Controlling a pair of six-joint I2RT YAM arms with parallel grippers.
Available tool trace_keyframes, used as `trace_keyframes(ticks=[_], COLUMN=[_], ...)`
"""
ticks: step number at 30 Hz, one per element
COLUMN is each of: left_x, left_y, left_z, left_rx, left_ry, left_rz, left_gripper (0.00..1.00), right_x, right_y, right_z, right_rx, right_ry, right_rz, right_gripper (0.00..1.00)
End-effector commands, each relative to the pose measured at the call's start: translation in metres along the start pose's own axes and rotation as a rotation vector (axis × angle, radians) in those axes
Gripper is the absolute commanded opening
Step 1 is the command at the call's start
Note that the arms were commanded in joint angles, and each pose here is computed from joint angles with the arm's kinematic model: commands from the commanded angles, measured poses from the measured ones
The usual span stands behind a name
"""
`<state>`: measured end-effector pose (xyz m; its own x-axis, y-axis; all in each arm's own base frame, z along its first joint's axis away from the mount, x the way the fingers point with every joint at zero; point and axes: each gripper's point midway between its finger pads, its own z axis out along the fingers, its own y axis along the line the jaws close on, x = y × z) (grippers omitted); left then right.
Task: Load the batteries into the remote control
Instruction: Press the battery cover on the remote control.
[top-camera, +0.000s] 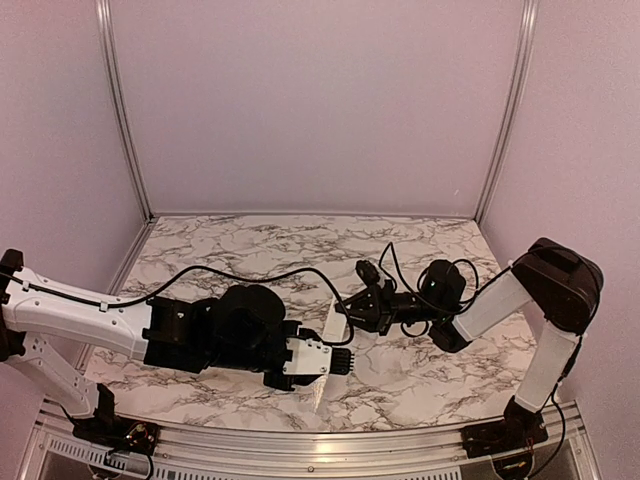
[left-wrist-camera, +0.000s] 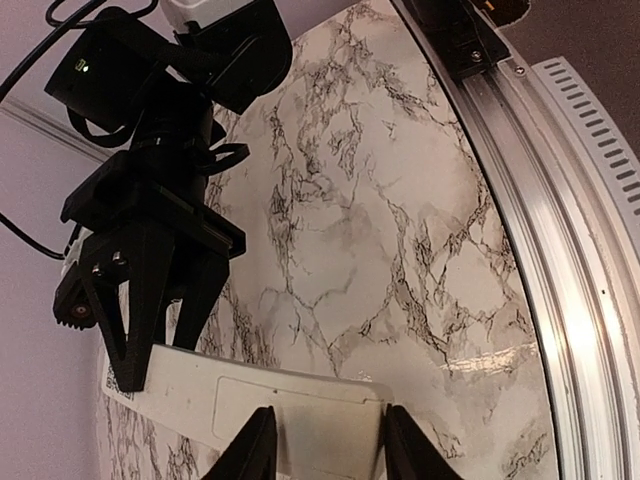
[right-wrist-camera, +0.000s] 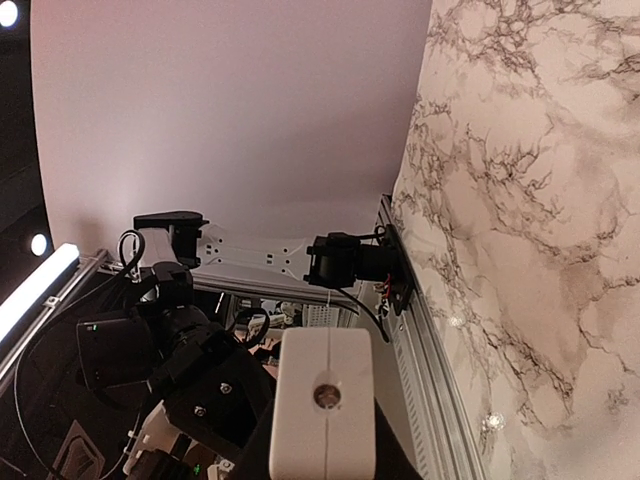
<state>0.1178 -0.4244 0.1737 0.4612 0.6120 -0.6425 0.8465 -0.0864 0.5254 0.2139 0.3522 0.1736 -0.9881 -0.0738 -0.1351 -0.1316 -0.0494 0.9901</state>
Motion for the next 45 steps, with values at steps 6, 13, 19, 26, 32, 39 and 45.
trace_keyframes(ticks=[6, 13, 19, 26, 32, 39, 45], left_x=[-0.003, 0.000, 0.003, -0.009, -0.019, -0.023, -0.018], left_y=[0.016, 0.022, 0.017, 0.011, 0.009, 0.010, 0.008], left_z=[-0.025, -0.051, -0.045, -0.028, -0.018, -0.015, -0.009], left_rx=[-0.113, -0.179, -0.168, -0.161, -0.160, -0.169, -0.170], left_ry=[0.003, -0.057, -0.027, -0.020, -0.037, -0.038, -0.014], left_rz=[-0.039, -0.094, -0.052, 0.027, 0.064, 0.085, 0.103], left_gripper=[0.52, 0.55, 0.52, 0.48, 0.45, 0.44, 0.40], right_x=[-0.013, -0.017, -0.015, -0.011, -0.009, -0.007, -0.004], right_y=[0.044, 0.049, 0.053, 0.052, 0.047, 0.041, 0.044], right_z=[-0.007, -0.008, -0.005, 0.002, 0.006, 0.009, 0.011], right_rx=[-0.085, -0.096, -0.107, -0.103, -0.090, -0.072, -0.082], right_ry=[-0.005, 0.000, 0.022, 0.046, 0.056, 0.061, 0.071], right_rz=[-0.256, -0.284, -0.292, -0.295, -0.291, -0.287, -0.288], right_gripper=[0.00, 0.00, 0.00, 0.00, 0.00, 0.00, 0.00])
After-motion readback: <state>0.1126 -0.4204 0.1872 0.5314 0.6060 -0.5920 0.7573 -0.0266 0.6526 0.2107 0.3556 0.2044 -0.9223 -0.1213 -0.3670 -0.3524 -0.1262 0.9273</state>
